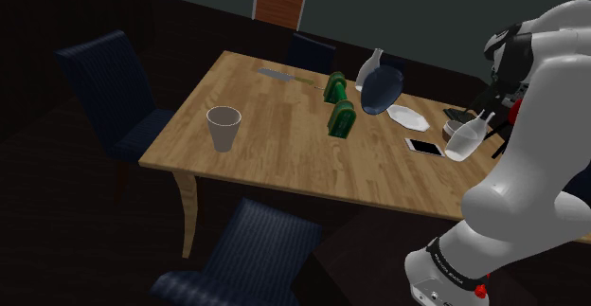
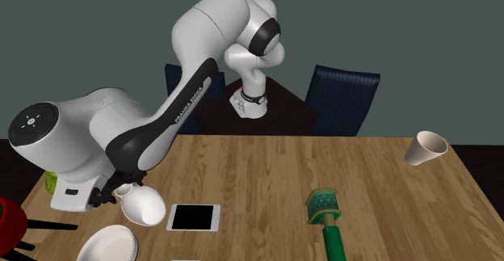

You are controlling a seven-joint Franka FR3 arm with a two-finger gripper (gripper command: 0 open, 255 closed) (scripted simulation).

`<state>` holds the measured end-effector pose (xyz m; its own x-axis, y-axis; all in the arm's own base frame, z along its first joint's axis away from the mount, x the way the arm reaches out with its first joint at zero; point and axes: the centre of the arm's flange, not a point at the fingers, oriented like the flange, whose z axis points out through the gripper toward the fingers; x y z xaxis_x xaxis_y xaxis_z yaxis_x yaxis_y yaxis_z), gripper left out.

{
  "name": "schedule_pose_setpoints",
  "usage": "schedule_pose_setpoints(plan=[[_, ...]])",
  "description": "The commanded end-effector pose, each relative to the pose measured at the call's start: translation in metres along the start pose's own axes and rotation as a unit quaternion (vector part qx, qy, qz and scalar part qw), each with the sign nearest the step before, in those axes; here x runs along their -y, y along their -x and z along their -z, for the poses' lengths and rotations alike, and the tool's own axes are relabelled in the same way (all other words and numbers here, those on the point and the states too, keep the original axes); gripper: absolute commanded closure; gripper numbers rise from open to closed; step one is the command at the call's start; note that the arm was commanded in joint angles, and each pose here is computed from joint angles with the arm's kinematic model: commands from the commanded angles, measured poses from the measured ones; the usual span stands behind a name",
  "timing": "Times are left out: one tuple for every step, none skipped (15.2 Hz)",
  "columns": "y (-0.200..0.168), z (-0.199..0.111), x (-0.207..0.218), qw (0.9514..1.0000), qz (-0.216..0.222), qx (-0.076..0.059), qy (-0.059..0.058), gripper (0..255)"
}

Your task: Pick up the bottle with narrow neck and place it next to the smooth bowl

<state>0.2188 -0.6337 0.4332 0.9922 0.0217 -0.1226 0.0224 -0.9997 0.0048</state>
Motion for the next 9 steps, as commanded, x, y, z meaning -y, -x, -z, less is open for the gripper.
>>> schedule_pose_setpoints(plan=[[0.0,0.0,0.0,1.0,0.0,0.0,0.0,0],[0.0,0.0,0.0,1.0,0.0,0.0,0.0,0],[0.0,0.0,0.0,1.0,0.0,0.0,0.0,0],[0.0,0.0,0.0,1.0,0.0,0.0,0.0,0],[0.0,0.0,0.0,1.0,0.0,0.0,0.0,0],[0.0,0.013,0.0,1.0,0.0,0.0,0.0,0],[0.0,0.027,0.0,1.0,0.0,0.0,0.0,0],[0.0,0.04,0.0,1.0,0.0,0.0,0.0,0],[0.0,0.05,0.0,1.0,0.0,0.0,0.0,0]])
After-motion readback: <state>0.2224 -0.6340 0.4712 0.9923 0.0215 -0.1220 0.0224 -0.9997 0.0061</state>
